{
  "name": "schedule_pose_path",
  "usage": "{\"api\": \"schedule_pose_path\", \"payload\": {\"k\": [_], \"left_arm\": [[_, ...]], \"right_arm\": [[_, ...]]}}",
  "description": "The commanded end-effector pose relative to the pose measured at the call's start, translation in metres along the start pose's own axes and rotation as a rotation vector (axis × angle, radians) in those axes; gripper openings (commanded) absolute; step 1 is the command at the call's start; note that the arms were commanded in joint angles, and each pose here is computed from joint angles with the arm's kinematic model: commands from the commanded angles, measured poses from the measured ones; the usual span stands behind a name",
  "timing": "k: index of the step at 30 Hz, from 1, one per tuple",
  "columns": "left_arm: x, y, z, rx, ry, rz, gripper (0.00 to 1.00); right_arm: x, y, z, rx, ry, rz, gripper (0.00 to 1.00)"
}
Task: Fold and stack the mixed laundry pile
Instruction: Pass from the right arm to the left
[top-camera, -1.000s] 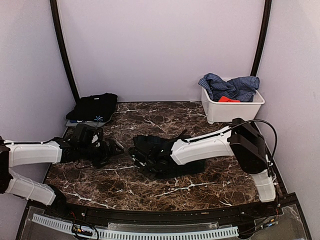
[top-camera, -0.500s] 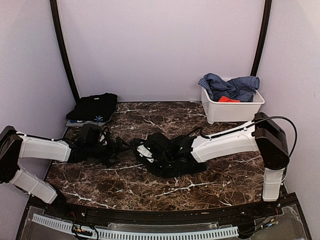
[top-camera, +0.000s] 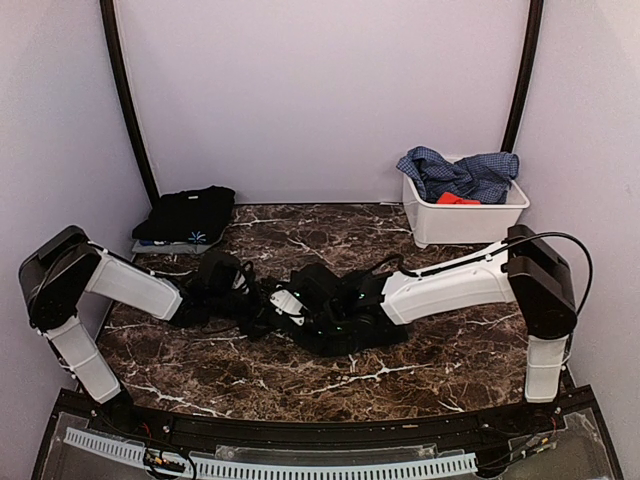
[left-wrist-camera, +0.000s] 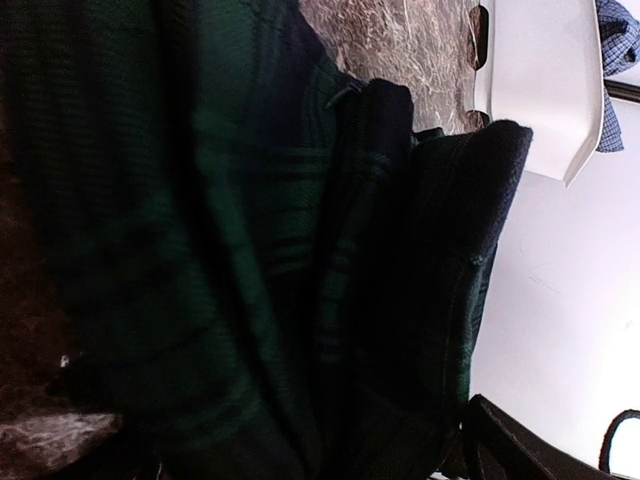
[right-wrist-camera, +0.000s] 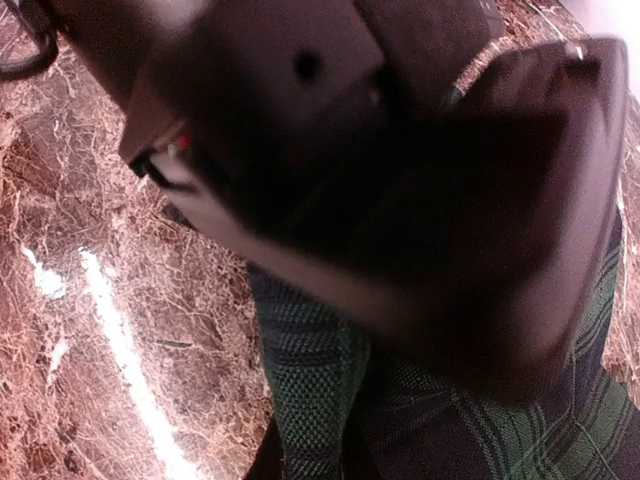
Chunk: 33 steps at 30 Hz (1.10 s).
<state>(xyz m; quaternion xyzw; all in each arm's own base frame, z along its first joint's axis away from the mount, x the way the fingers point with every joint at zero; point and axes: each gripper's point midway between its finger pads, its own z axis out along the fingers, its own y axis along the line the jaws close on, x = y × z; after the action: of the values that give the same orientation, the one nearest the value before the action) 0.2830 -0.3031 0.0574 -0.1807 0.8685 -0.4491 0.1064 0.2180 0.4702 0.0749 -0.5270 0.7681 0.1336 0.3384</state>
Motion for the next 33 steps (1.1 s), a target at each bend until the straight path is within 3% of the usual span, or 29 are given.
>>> {"api": "schedule_pose_path", "payload": {"k": [1, 9, 13, 19, 21, 24, 25, 26, 31, 33], "left_arm": [[0.005, -0.011, 0.01, 0.047, 0.011, 0.005, 0.99], [0.014, -0.01, 0.014, 0.117, 0.004, -0.004, 0.99], [0.021, -0.004, 0.024, 0.055, 0.032, 0.009, 0.99], [0.017, 0.003, 0.04, 0.036, 0.024, -0.01, 0.7], [0.014, 0.0, 0.042, 0.033, 0.025, 0.015, 0.55], [0.006, 0.004, 0.042, 0.011, 0.024, 0.027, 0.21], [0.006, 0.005, 0.042, 0.006, 0.034, 0.027, 0.1], [0.001, 0.008, 0.04, -0.013, 0.034, 0.03, 0.05], [-0.012, 0.013, 0.03, -0.082, 0.05, 0.071, 0.0], [-0.024, -0.002, 0.024, -0.137, 0.034, 0.186, 0.0]], "right_arm": [[-0.033, 0.006, -0.001, -0.038, -0.097, -0.002, 0.0], [-0.03, 0.009, 0.004, -0.053, -0.091, -0.003, 0.0], [-0.037, 0.008, 0.003, -0.047, -0.106, -0.001, 0.0], [-0.058, 0.009, -0.002, -0.055, -0.146, -0.007, 0.0], [-0.056, 0.011, -0.005, -0.055, -0.137, -0.011, 0.0], [-0.051, 0.008, -0.013, -0.043, -0.121, 0.002, 0.0], [-0.051, 0.007, -0.018, -0.04, -0.123, 0.007, 0.04], [-0.051, 0.004, -0.025, -0.034, -0.128, 0.015, 0.1], [-0.059, -0.011, -0.072, 0.012, -0.195, 0.065, 0.42], [-0.059, -0.018, -0.091, 0.029, -0.214, 0.105, 0.48]]}}
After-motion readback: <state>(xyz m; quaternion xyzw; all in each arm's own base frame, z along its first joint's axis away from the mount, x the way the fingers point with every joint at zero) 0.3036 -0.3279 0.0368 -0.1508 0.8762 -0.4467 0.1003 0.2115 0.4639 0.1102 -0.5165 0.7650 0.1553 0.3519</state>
